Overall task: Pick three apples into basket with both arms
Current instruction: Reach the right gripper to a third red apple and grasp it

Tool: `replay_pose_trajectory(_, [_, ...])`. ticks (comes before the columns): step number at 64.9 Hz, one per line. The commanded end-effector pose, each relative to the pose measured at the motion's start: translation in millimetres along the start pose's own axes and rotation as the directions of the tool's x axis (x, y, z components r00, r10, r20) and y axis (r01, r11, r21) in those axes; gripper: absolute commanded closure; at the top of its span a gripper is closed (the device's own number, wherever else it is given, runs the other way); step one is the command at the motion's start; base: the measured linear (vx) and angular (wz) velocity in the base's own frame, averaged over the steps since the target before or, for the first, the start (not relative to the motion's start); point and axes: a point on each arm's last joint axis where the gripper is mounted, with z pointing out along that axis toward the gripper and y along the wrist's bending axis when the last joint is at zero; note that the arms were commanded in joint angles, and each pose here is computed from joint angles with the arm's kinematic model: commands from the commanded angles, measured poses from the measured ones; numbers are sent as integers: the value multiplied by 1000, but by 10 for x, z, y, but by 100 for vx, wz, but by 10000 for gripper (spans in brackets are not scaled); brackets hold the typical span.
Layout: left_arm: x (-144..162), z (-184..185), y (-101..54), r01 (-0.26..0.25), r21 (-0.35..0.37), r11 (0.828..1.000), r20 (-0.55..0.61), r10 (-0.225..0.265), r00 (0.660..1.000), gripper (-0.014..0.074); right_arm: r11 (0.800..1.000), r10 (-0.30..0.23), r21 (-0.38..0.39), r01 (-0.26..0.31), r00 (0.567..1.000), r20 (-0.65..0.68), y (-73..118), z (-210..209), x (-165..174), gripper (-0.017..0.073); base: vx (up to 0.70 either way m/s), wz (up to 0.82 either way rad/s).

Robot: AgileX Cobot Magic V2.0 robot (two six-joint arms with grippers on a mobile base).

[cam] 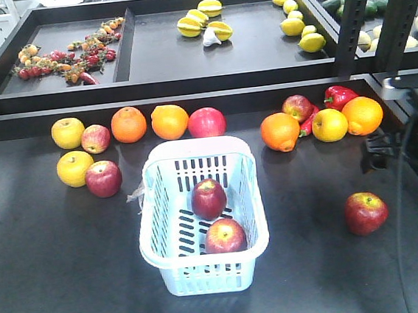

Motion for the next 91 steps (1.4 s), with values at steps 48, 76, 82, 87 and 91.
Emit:
replay_pose_trajectory(48, [-118, -46, -3, 24, -9, 1000, 82, -23, 996, 600, 998, 66, -6, -69, 975, -210, -176, 1248, -256, -108, 0, 0])
replay_pose_trajectory(76, [-120, -46, -2, 24, -10, 1000, 85, -23, 996, 600, 998, 56, -21, -61, 979, -196, -151, 1107, -293, 272, 0, 0])
replay_pose_trajectory(82, [-120, -46, -2, 24, -10, 1000, 85, -23, 996, 600, 998, 37, -47, -45, 987, -158, -114, 916, -355, 403, 0, 0])
replay_pose_trajectory(87, [-120, -46, -2, 24, -10, 1000, 85, -23, 996, 600, 997, 16, -76, -26, 992, -123, -68, 697, -405, 489, 0, 0])
replay_pose_trajectory(91, [-120, -46, -2, 24, -10, 1000, 85, -23, 996, 600, 994, -10, -109, -1, 995, -101, -18, 487, -429, 545, 0, 0])
